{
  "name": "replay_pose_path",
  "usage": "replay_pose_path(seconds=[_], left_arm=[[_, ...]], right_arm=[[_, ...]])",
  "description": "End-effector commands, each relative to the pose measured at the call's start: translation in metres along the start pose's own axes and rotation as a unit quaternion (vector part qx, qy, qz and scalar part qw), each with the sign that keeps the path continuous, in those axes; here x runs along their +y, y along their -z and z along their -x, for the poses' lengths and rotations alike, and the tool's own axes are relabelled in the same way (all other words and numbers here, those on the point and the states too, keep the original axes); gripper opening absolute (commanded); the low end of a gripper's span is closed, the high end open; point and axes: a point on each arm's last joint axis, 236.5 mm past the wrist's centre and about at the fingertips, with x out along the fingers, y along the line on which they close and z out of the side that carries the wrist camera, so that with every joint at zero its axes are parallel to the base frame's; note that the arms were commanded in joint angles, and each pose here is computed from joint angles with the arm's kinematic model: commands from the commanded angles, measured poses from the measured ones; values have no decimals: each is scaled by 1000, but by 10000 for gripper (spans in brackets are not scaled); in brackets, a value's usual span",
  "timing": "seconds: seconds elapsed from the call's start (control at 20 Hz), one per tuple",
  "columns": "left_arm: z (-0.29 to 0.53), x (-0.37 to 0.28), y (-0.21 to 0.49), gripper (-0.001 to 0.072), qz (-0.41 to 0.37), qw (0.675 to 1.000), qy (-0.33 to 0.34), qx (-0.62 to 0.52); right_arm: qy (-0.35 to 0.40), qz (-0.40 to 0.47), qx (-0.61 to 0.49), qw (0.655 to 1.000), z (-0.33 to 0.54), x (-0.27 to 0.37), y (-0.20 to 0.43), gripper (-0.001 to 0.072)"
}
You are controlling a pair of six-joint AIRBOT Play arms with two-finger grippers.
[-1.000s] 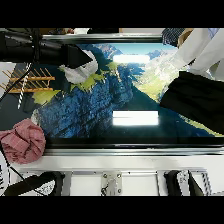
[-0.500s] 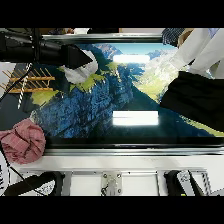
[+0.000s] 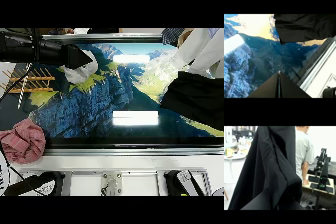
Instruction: Fold the clothes and pants, and hang the long-sleeved shirts on hangers.
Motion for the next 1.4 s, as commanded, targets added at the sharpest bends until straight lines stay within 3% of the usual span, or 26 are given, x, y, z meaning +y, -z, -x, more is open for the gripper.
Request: replay_pose_path(seconds=[0.0,1.35], left_arm=[[0,0,0,14,0,1000,0,0],[0,0,1,14,0,1000,0,1]], right_arm=[[0,-2,-7,1000,0,0,-4,9],[-24,-38,-41,998,80,11,-73,10]])
